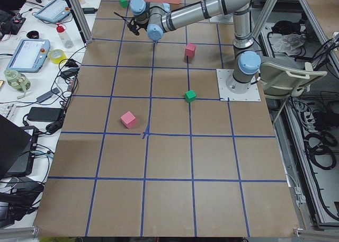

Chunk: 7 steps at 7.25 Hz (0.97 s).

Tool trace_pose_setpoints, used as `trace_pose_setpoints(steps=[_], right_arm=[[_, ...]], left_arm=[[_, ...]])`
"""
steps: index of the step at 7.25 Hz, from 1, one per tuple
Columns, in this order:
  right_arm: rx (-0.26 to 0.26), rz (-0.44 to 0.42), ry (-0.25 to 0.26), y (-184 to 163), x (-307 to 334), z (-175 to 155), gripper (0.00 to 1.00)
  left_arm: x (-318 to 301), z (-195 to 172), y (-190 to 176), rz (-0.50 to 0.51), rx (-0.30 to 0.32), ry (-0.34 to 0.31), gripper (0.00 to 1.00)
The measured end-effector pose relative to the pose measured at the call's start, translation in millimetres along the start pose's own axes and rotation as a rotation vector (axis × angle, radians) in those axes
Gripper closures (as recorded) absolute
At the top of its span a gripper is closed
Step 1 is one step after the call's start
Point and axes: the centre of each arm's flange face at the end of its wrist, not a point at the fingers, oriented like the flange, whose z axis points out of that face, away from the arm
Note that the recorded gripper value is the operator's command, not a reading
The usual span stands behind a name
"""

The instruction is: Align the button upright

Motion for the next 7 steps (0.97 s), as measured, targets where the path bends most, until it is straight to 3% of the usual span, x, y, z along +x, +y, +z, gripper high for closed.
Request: trace_pose_setpoints(steps=[2, 3, 4, 7], right_arm=[[0.0, 0.001, 0.0, 0, 0, 0, 0.0], [0.001, 0.001, 0.0, 0, 1, 0, 0.0], [0.0, 0.002, 0.0, 0, 1, 0, 0.0], [-0.003, 0.003, 0.0, 0, 1, 4, 0.0]], left_arm=[[-23, -53, 24, 0.384, 0.085, -0.235, 0.0], [-29, -74, 34, 0.516, 0.107, -0.306, 0.0], [-31, -92, 43, 0.584, 0.124, -0.342, 0.0], [-22, -153, 72, 0.614, 0.082, -0.432, 0.0]])
